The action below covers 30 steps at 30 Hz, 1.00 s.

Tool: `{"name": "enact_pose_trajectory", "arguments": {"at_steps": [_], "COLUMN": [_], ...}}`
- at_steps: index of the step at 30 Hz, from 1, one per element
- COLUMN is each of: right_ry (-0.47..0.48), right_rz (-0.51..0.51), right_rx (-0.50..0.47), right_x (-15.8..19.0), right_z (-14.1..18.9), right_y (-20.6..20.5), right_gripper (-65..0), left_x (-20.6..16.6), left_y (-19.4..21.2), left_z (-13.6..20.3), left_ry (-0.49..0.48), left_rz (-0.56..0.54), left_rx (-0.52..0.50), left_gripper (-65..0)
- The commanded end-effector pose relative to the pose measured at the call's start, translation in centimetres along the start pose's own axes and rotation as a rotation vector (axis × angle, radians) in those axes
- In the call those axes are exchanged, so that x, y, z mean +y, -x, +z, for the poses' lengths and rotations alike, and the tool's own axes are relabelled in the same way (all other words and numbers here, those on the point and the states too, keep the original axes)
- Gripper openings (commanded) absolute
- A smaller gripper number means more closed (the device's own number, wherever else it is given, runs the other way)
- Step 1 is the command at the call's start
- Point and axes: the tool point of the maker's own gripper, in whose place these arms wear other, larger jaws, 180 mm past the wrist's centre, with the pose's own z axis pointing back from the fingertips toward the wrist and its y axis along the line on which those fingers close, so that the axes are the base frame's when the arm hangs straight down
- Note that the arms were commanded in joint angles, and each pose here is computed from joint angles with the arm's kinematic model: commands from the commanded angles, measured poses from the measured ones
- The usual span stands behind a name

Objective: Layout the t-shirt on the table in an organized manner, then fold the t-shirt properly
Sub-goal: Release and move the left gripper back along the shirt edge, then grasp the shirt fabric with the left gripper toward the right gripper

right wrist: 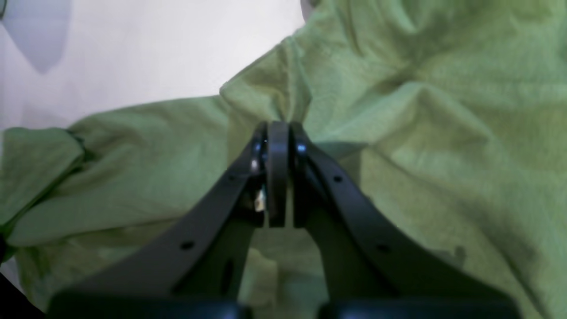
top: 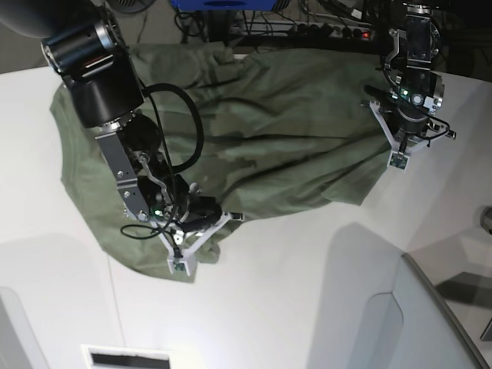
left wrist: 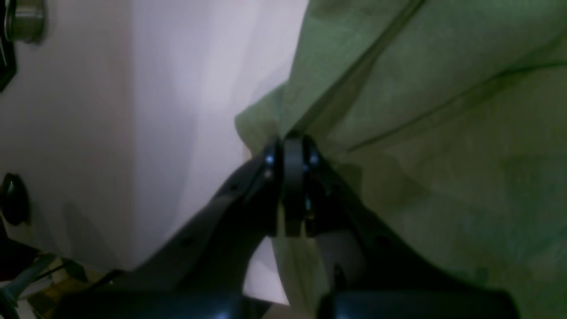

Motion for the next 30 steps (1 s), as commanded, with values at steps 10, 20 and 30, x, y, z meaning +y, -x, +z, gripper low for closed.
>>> {"name": "enact_pose_trajectory", "arguments": {"at_steps": [10,20,30], "right_ry": [-0.017,-0.018,-0.018], "right_rz": [0.006,0.007,0.008], "right_rx": [-0.054,-0.057,-0.057], "right_x": [0.7,0.8,0.8], "right_z": [0.4,0.4,0.4], "right_y": [-2.3,-2.5,-2.5], "right_gripper": [-65.0,-65.0,-65.0], "left_x": [4.7,-4.5,-6.5], "left_y": [-4.2,-12.4,-13.9], "left_z": [2.4,-0.1,-3.0], "left_ry": [-0.117,0.077,0.130], "left_rz": [0.046,-0.001,0.024], "left_rx": [-0.135,-0.220,-0.157], "left_gripper": [-28.5,-59.6,-34.9]}}
